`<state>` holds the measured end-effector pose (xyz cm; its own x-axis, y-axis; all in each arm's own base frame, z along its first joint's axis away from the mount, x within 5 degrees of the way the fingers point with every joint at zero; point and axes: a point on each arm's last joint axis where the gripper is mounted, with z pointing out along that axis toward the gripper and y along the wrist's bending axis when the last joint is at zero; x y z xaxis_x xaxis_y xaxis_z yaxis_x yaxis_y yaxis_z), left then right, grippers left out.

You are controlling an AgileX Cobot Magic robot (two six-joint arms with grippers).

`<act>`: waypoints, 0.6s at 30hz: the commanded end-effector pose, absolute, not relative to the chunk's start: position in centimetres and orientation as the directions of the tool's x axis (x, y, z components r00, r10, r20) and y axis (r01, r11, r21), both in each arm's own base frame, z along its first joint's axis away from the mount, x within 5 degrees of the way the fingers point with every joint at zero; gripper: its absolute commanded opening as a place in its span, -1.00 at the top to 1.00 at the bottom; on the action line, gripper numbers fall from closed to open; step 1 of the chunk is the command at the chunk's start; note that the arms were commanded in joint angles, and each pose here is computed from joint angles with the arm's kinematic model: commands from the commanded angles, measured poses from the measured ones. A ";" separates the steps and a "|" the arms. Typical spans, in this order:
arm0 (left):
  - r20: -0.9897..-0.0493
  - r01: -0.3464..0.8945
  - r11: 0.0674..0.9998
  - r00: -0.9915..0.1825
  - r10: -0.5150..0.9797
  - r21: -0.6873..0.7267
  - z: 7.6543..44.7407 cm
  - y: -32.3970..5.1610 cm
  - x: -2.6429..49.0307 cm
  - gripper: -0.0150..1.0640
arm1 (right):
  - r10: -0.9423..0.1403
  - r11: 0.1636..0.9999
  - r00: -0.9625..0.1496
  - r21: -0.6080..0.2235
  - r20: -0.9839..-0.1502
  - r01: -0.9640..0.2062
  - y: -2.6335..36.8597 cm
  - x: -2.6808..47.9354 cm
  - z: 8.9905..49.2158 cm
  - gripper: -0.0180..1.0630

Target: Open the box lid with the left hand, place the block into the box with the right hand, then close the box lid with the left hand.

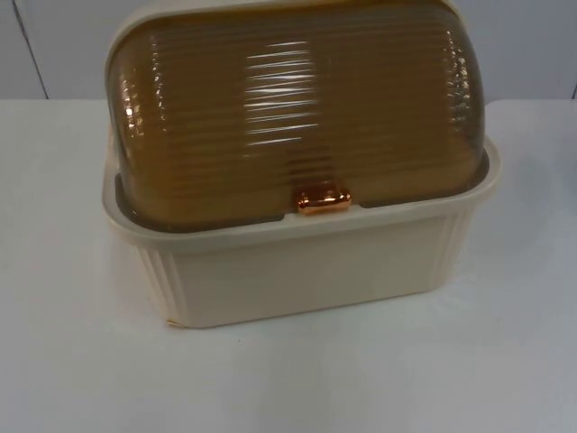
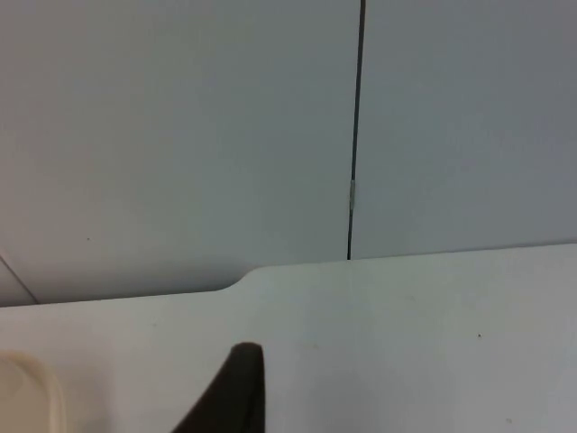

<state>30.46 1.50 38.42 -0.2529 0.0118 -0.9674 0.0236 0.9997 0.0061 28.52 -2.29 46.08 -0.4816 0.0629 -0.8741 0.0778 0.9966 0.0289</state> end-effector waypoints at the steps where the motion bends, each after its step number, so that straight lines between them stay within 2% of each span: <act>1: -0.979 0.004 1.000 -0.202 -0.008 -0.009 39.5 1.7 29.6 -0.33 | 0.045 0.998 -0.481 0.014 -0.875 0.067 -2.2 28.1 46.2 -0.97; 6: -0.987 -0.014 0.998 -0.153 -0.056 -0.054 40.3 1.7 29.1 -0.18 | 0.030 0.997 -0.444 -0.002 -0.896 0.073 -2.3 28.3 46.5 -0.97; 7: -0.987 -0.014 0.998 -0.149 -0.059 -0.057 40.5 1.7 29.0 -0.12 | 0.023 0.997 -0.406 -0.008 -0.914 0.075 -2.3 28.5 46.9 -0.97; 11: -0.985 -0.005 0.998 -0.164 -0.059 -0.059 40.3 1.6 29.0 -0.11 | 0.021 0.997 -0.354 -0.006 -0.935 0.075 -2.4 28.7 47.3 -0.97; 13: -0.975 0.024 0.998 -0.216 -0.058 -0.064 39.9 1.3 28.9 -0.11 | 0.020 0.997 -0.377 -0.011 -0.926 0.079 -2.4 28.6 47.1 -0.97; 15: -0.957 0.062 0.995 -0.285 -0.054 -0.074 39.2 0.9 28.8 -0.11 | -0.033 0.995 -0.436 -0.068 -0.899 0.066 -2.5 28.8 46.2 -0.97; 18: -0.934 0.100 0.992 -0.355 -0.041 -0.081 38.6 0.6 28.6 -0.11 | -0.068 0.994 -0.485 -0.102 -0.872 0.043 -2.6 29.2 44.3 -0.97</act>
